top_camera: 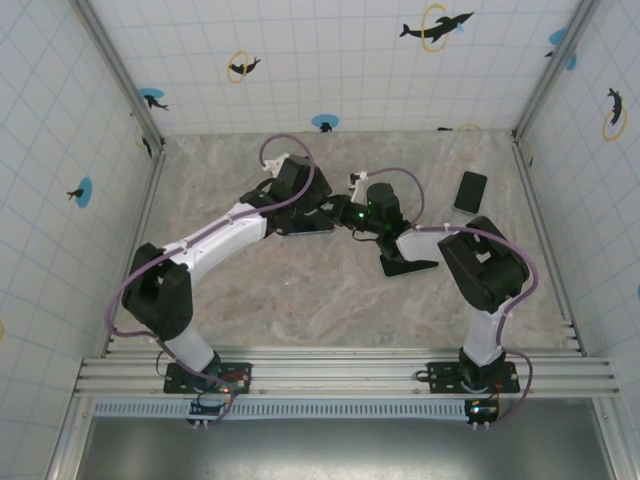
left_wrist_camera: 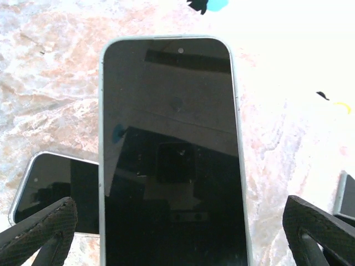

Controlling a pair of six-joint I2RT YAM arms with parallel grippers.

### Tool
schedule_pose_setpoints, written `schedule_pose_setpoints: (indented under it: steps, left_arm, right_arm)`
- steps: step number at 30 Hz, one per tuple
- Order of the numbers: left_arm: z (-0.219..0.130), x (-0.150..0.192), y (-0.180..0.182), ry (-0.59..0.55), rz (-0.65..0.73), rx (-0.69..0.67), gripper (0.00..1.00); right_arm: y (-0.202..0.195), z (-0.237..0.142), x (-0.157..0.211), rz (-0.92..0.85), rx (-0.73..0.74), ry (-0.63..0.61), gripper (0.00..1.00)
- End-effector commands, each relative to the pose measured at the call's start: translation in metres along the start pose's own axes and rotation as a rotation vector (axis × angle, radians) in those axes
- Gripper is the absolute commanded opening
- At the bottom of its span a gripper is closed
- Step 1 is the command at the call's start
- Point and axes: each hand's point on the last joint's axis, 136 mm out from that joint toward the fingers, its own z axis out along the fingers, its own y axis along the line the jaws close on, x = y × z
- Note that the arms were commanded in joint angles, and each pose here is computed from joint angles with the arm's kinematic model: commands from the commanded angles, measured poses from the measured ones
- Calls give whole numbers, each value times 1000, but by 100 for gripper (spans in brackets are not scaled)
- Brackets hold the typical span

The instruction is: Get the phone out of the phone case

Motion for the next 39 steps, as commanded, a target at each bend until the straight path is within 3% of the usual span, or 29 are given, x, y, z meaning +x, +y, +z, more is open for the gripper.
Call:
schedule_pose_setpoints:
  steps: [1,11,20,33,39]
  left_arm:
    - [-15,-19,-3,-29,-9,97,98]
    - [-38,-50,-17,29,-52,536,97]
    - [-46,-69,-39,134,-161,840,85]
    - [-35,-59,-47,233,-193,902,67]
    - [-40,-62,-56,253,-217,961,46]
  right_arm:
    - [40,-12,-29,-38,-111,-94,0]
    - [62,-37,-37,41,-184,-124,0]
    - [84,-56,-36,109,-278,-130,0]
    - [100,-65,-35,146,-348,-131,0]
    - [100,-67,-31,169,-362,-120,0]
